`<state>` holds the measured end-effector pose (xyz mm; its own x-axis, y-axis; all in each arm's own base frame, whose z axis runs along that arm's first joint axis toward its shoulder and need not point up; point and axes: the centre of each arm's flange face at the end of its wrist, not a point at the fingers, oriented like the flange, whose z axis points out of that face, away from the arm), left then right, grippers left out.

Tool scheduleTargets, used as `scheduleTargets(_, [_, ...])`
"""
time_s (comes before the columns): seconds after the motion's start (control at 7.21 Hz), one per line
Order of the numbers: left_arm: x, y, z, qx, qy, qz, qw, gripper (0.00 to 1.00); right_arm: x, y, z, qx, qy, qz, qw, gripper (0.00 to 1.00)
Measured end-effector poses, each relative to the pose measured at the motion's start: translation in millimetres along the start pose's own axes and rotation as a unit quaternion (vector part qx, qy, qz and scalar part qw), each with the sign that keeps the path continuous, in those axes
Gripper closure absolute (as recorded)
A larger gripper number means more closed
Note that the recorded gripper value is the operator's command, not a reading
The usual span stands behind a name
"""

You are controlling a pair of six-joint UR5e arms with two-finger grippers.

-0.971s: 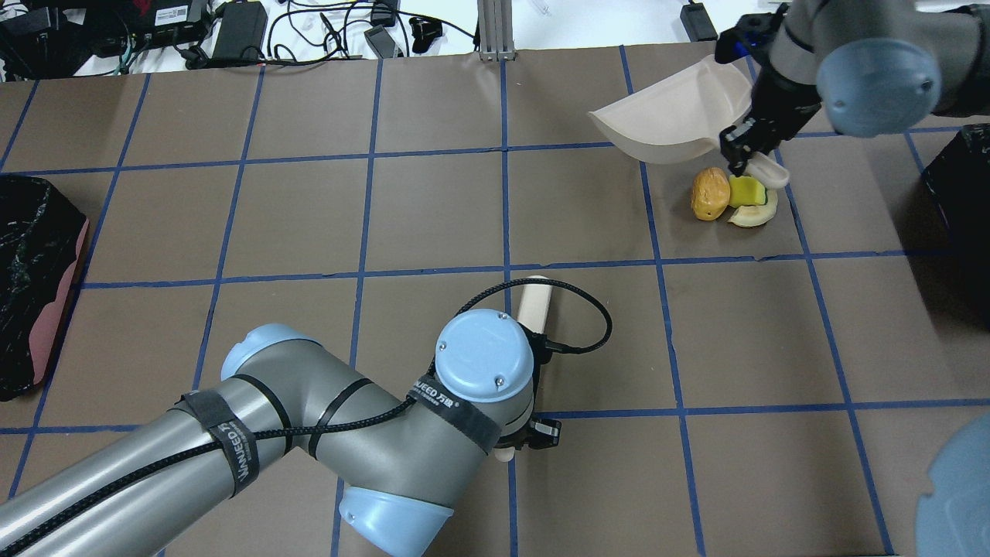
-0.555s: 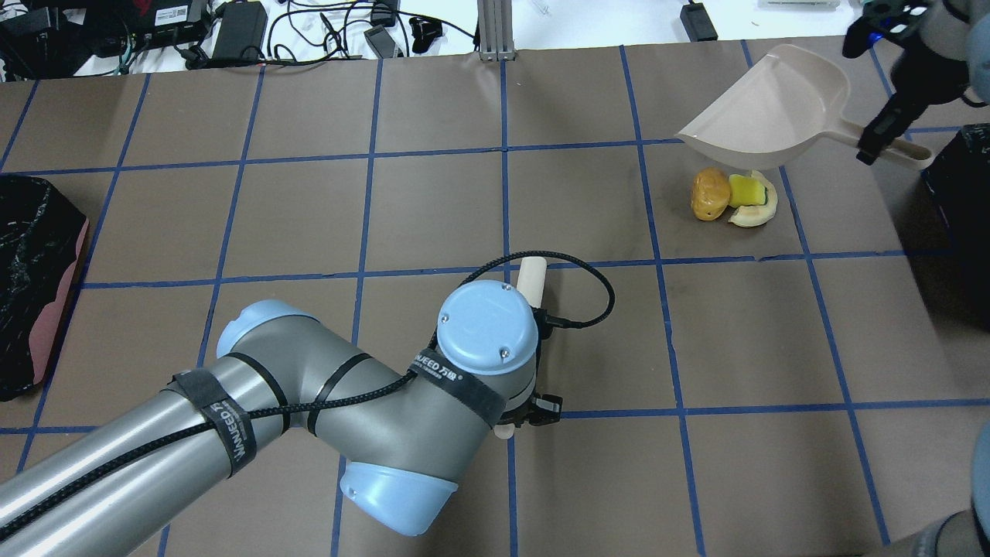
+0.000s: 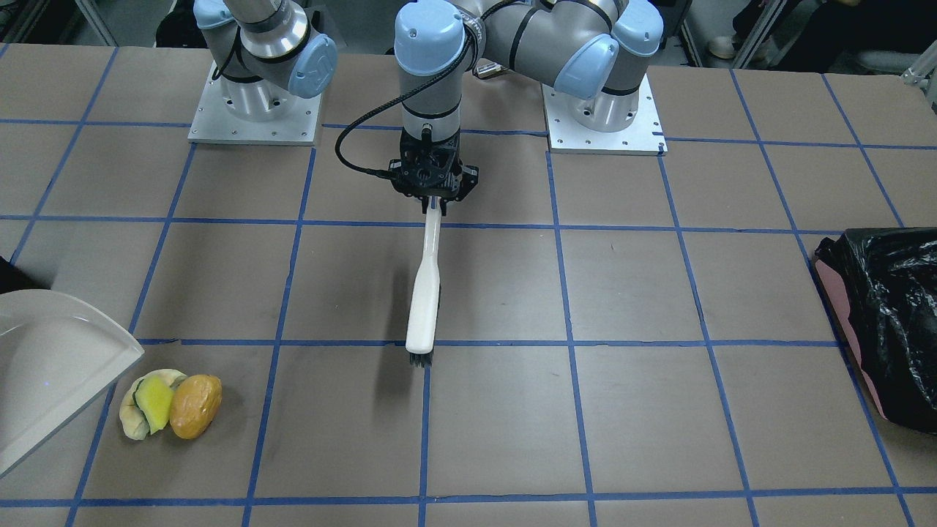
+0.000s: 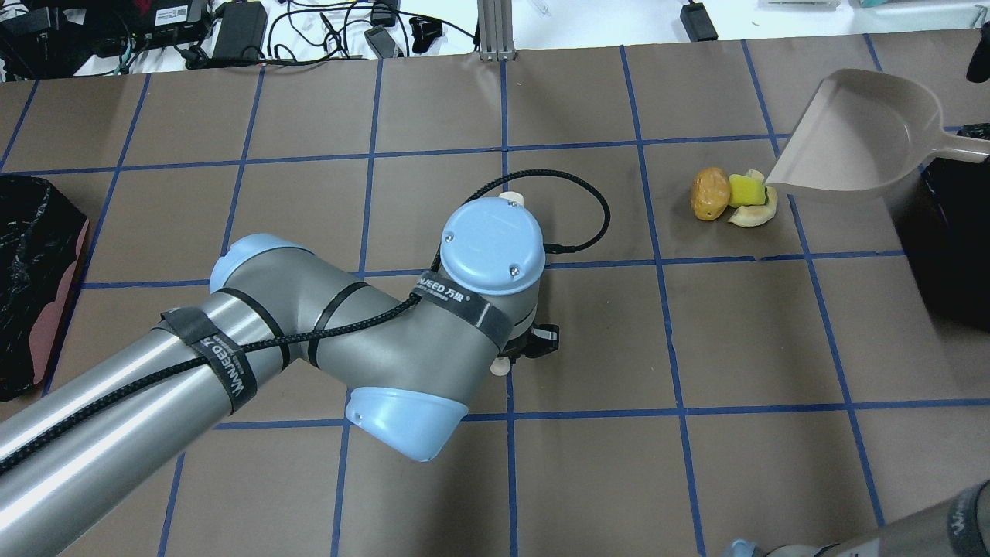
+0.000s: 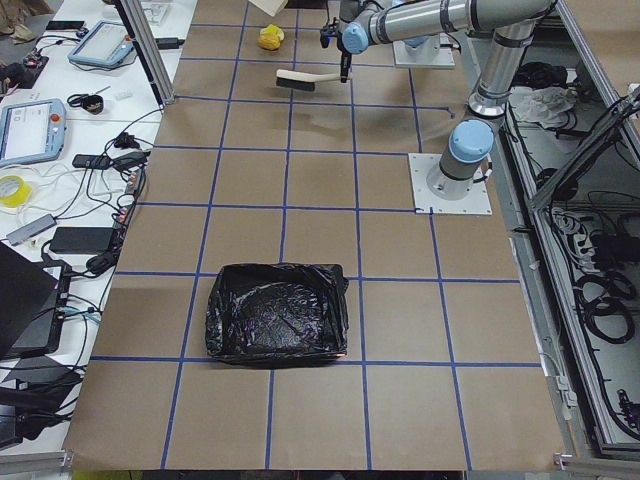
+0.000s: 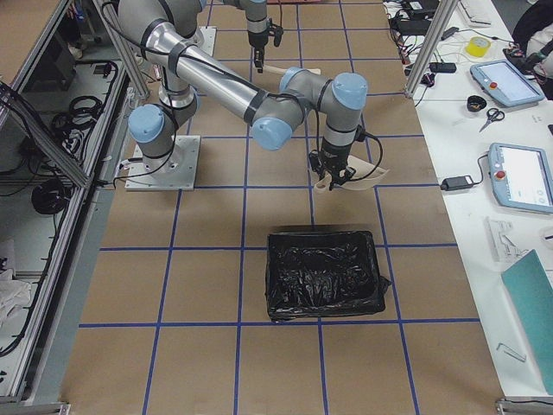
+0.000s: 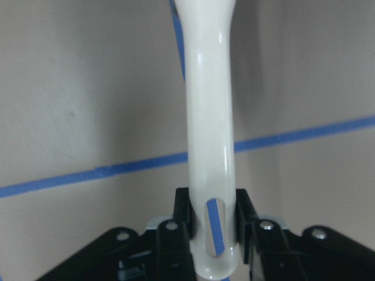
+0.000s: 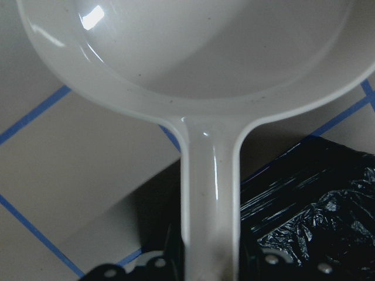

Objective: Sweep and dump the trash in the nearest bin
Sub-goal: 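Carry the dustpan with the right gripper past the trash pile and set it down, then move the brush with the left gripper behind the trash pile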

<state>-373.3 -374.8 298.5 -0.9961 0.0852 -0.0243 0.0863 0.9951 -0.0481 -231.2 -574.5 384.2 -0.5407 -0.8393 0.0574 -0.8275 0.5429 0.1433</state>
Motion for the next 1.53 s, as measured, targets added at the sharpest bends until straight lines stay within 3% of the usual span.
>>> scheduleTargets(0.28, [13,-47,-19,0.026,0.01,-0.025,0.9993,1.0,12,17,21,-0.002,0.0,-0.089,0.996,1.0])
scheduleTargets(0.55, [38,-98,-14,0.034,0.021,-0.058,0.9975,1.0,34,31,65,-0.005,0.006,-0.139,0.9903,1.0])
scheduleTargets(1.11, [93,-171,17,0.026,0.069,-0.107,0.9915,1.0,36,27,96,0.0,0.0,-0.161,0.987,1.0])
scheduleTargets(1.53, [149,-199,42,0.011,0.111,-0.112,0.9875,1.0,35,21,115,0.003,-0.01,-0.163,0.9866,1.0])
